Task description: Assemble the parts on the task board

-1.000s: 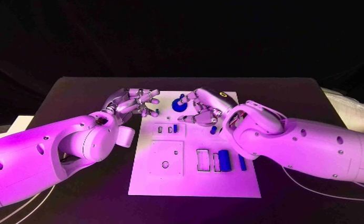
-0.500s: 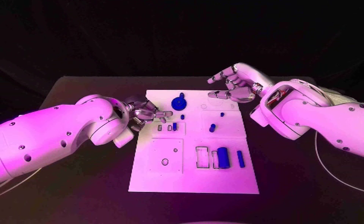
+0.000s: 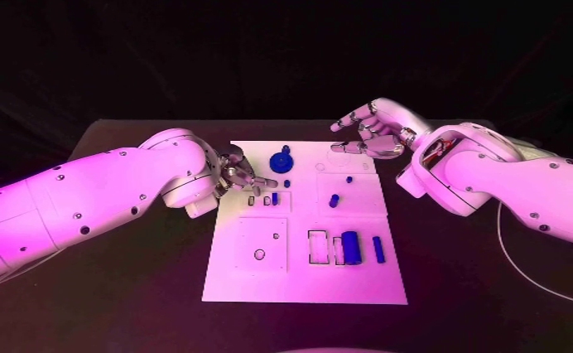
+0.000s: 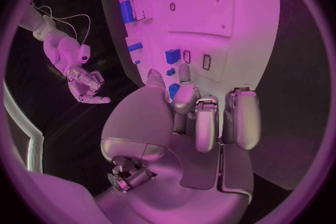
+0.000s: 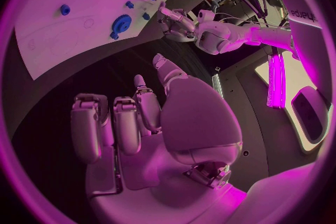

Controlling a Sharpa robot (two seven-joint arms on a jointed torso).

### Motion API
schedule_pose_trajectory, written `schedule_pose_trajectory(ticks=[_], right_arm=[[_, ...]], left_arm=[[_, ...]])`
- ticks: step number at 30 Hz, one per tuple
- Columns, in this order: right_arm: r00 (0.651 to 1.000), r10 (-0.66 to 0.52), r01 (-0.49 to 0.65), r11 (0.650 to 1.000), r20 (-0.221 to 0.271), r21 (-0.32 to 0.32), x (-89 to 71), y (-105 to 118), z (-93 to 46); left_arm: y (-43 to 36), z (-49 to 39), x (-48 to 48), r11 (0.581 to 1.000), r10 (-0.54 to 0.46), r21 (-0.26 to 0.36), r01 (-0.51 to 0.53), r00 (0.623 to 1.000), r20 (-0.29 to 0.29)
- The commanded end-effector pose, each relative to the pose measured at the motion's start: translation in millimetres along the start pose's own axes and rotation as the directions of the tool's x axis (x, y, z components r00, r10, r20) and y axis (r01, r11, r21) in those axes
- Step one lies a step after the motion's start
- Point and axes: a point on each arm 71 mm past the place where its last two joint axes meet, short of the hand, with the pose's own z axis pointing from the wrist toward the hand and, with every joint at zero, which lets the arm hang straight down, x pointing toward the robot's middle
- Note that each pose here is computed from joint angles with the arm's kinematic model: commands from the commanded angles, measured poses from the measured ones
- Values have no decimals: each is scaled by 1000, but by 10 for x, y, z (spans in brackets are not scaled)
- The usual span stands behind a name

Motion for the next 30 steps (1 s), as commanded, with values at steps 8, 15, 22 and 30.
schedule_pose_trajectory(ticks=[8,15,22,30], right_arm=[[999,-1,2,1000,-37,28,31,-33,20],[999,-3,4,999,-44,33,41,-39,32],[999,-3,5,999,-48,36,48,-45,42],[999,-4,6,999,-50,40,52,-55,52]], left_arm=[[-116,107,-13,988,135,-64,-138,990,-51],[-204,148,13,984,164,-60,-169,984,-73],[-264,195,30,980,184,-60,-190,979,-90],[-306,211,50,978,196,-54,-201,976,-97]])
